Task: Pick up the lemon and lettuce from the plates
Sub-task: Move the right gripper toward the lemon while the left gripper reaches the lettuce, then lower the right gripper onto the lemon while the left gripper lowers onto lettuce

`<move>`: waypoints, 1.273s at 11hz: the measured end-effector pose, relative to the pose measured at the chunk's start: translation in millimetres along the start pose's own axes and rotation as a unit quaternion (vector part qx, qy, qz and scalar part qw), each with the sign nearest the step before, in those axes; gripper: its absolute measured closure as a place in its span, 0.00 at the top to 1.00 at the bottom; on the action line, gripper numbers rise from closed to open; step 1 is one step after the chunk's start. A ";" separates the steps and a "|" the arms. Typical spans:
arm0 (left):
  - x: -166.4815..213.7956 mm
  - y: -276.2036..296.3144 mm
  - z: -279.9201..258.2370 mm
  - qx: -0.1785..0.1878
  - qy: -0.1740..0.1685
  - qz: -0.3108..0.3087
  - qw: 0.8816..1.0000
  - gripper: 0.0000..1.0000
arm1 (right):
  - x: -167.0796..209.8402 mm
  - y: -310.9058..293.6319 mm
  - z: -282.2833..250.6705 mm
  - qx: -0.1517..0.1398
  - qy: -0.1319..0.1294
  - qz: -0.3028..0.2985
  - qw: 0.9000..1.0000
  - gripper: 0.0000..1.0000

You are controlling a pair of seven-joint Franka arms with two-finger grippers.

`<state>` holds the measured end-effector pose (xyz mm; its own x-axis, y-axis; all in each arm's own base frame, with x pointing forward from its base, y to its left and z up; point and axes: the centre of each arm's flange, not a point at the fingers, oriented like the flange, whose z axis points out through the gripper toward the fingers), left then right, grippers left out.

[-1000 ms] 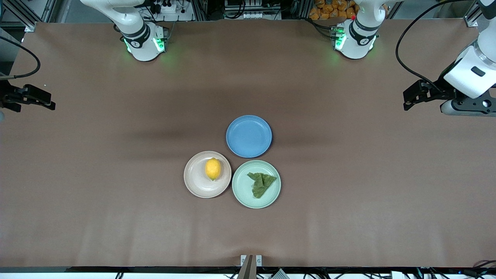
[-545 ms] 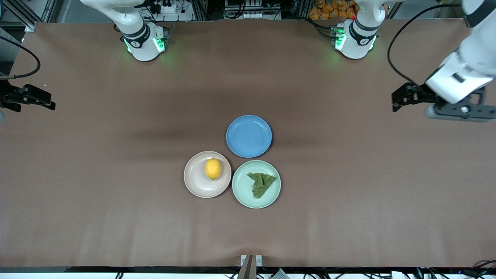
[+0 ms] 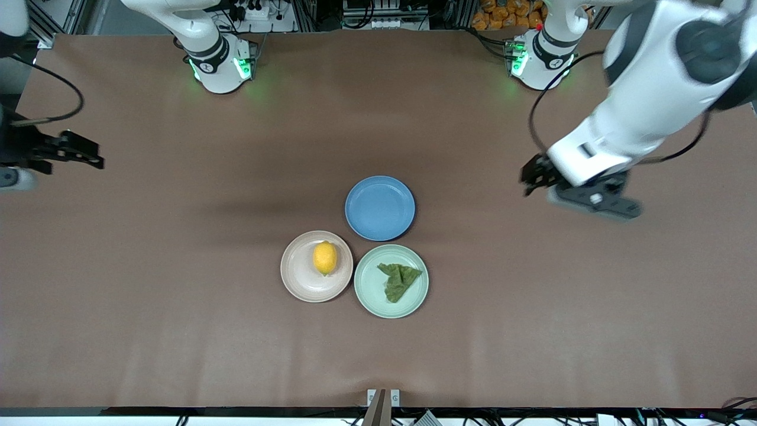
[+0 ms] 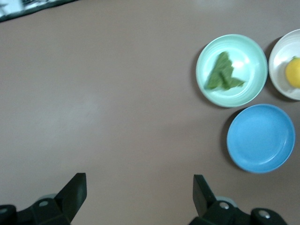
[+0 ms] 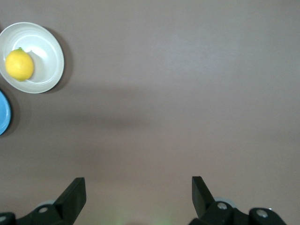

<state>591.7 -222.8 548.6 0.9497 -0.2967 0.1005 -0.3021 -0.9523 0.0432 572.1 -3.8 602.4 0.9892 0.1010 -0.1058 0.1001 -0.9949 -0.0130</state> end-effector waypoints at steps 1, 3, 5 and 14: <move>11.6 16.4 21.0 -0.009 0.014 0.013 1.000 1.00 | 6.4 -19.8 7.0 0.003 -0.004 0.001 1.000 1.00; 30.9 54.6 64.5 -0.028 0.042 0.040 0.998 1.00 | 27.2 -62.3 30.7 0.009 -0.005 0.006 1.000 1.00; 41.3 94.0 109.7 -0.033 0.062 0.074 0.995 1.00 | 50.7 -105.9 65.1 0.009 -0.007 0.010 1.000 1.00; 61.4 162.9 298.8 -0.079 0.128 0.177 0.973 1.00 | 113.1 -263.4 231.7 0.027 0.006 0.062 0.998 1.00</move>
<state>625.7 -417.5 264.8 0.7384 -0.5574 0.3796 -0.6347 -0.7646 0.1119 632.9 270.3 363.5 0.9950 -0.0226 -0.0976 -0.0279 -0.9982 -0.0535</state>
